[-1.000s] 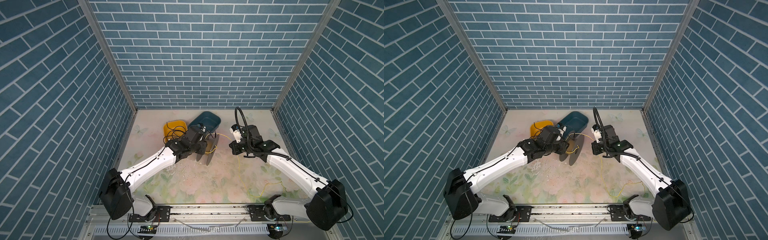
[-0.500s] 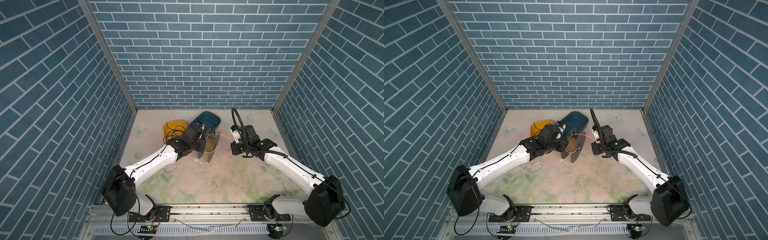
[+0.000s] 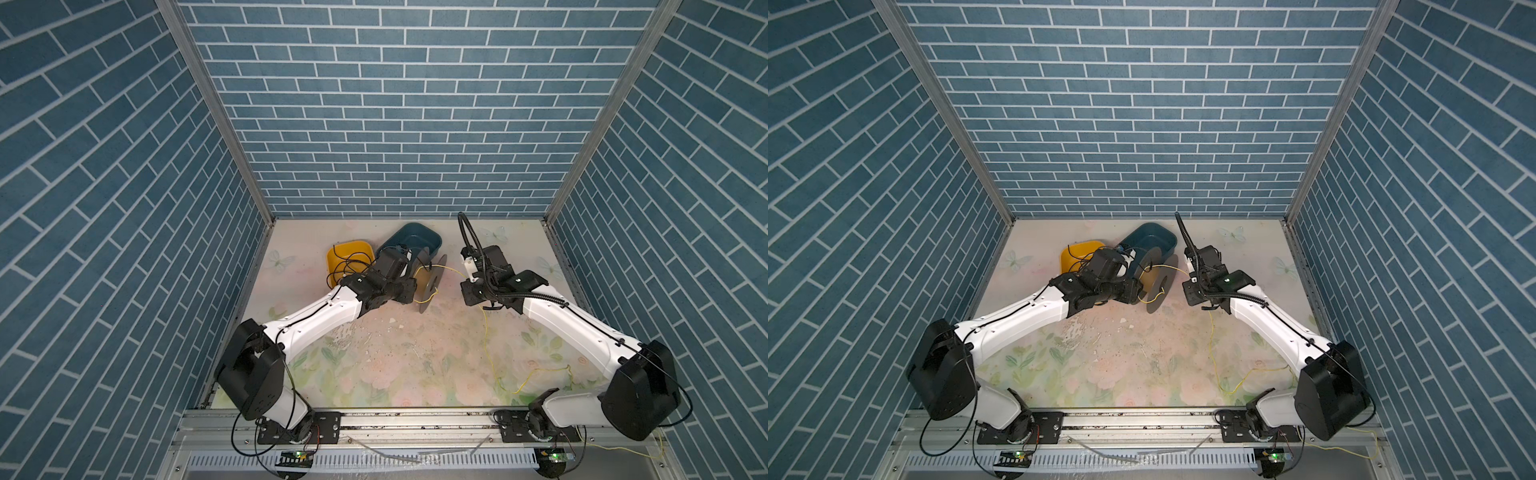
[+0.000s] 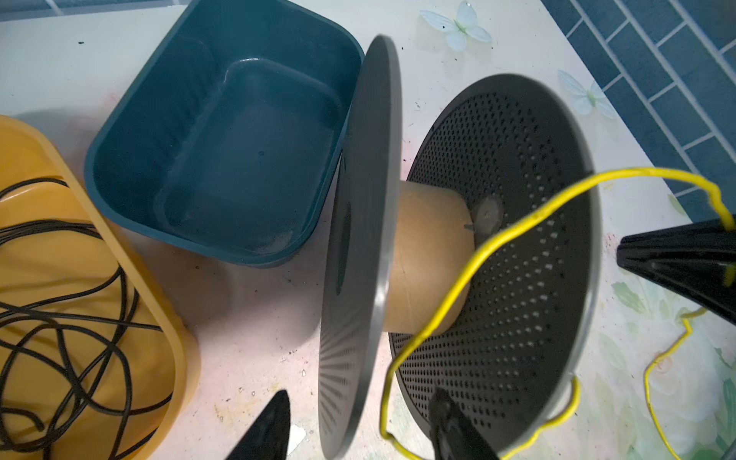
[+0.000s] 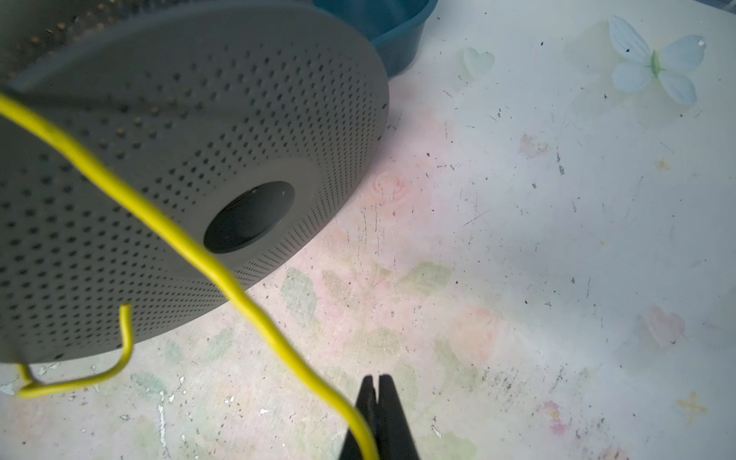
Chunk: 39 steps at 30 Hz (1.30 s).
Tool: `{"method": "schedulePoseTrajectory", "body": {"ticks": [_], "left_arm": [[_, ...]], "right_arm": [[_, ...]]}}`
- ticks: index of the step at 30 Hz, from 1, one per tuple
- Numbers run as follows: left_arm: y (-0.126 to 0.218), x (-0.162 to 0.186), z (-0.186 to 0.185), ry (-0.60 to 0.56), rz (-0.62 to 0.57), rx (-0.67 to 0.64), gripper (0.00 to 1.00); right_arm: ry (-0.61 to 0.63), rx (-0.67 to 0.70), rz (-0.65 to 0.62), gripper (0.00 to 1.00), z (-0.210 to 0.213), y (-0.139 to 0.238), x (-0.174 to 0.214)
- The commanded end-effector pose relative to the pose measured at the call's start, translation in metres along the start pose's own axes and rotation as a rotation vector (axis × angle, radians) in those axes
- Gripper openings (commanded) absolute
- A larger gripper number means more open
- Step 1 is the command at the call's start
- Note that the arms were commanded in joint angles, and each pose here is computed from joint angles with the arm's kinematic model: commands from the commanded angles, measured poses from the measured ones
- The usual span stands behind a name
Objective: Wrap the cables
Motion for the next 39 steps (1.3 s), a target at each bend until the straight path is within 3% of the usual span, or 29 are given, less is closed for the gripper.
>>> {"method": "schedulePoseTrajectory", "body": {"ticks": [1, 9, 18, 27, 39], "left_arm": [[-0.007, -0.013, -0.003, -0.014, -0.04, 0.017, 0.56], [-0.019, -0.023, -0.001, -0.035, -0.043, 0.003, 0.52], [-0.018, -0.029, 0.006, -0.016, -0.07, 0.013, 0.55], [-0.023, -0.031, 0.001, -0.019, -0.075, 0.047, 0.51], [-0.036, -0.038, 0.001, -0.022, -0.081, 0.039, 0.47]], "right_arm": [[0.018, 0.047, -0.014, 0.0, -0.004, 0.002, -0.015], [0.008, 0.094, -0.004, 0.0, -0.01, -0.004, -0.018], [0.003, 0.16, -0.039, 0.0, -0.022, 0.015, -0.025], [0.015, 0.208, -0.069, 0.0, -0.026, 0.03, -0.038], [0.079, 0.382, -0.02, 0.0, -0.037, 0.028, -0.053]]}}
Point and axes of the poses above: each gripper's point midway between its finger pads, its own y axis back along the fingers, its own z axis along the line the jaws close on, x = y × z, the point moved 1 cm from there along y, back along the fingers, and after that the axes turned 3 degrees about -y, right-handed, at the moved point
